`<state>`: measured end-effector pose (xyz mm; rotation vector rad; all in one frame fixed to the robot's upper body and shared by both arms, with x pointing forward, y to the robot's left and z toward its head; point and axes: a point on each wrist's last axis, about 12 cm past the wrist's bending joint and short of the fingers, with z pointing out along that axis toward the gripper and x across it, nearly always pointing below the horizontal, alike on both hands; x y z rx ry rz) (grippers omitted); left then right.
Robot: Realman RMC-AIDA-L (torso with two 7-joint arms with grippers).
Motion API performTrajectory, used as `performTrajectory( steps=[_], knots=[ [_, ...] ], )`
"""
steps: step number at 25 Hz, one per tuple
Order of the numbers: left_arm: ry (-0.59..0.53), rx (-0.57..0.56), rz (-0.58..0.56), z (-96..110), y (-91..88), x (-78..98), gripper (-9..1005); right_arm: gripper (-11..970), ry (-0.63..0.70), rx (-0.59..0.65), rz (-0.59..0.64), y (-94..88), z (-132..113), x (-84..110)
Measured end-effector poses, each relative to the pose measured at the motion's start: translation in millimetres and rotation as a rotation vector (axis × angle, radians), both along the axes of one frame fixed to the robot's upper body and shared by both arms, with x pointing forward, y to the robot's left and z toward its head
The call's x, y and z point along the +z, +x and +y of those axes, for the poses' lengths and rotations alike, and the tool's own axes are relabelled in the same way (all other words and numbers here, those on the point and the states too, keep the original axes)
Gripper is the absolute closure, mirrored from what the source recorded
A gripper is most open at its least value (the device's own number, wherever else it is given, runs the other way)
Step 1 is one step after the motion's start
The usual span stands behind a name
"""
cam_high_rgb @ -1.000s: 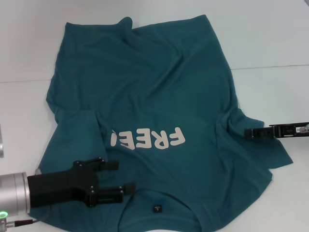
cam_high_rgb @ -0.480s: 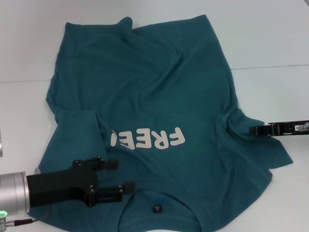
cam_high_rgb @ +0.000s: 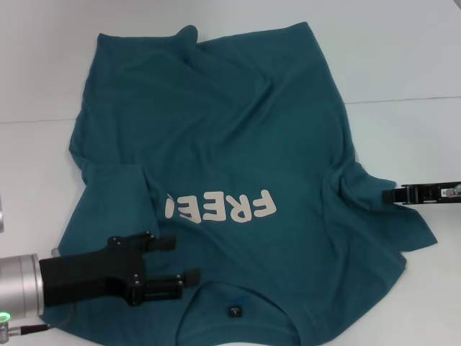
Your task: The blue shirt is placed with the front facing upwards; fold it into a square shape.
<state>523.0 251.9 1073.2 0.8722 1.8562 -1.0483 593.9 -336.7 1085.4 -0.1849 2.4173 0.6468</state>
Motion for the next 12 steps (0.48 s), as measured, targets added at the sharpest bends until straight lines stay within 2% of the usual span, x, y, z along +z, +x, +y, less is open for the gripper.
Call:
performTrajectory(
  steps=[9,12],
  knots=[
    [-0.002,0.001,0.005,0,-1.0,-1.2,108,955,0.015,-0.055,-0.019,-3.5,-15,2.1],
    [-0.006,0.001,0.010,-1,-1.9,-1.8,108,950,0.012,-0.085,-0.033,-6.4,-25,5.1]
  ],
)
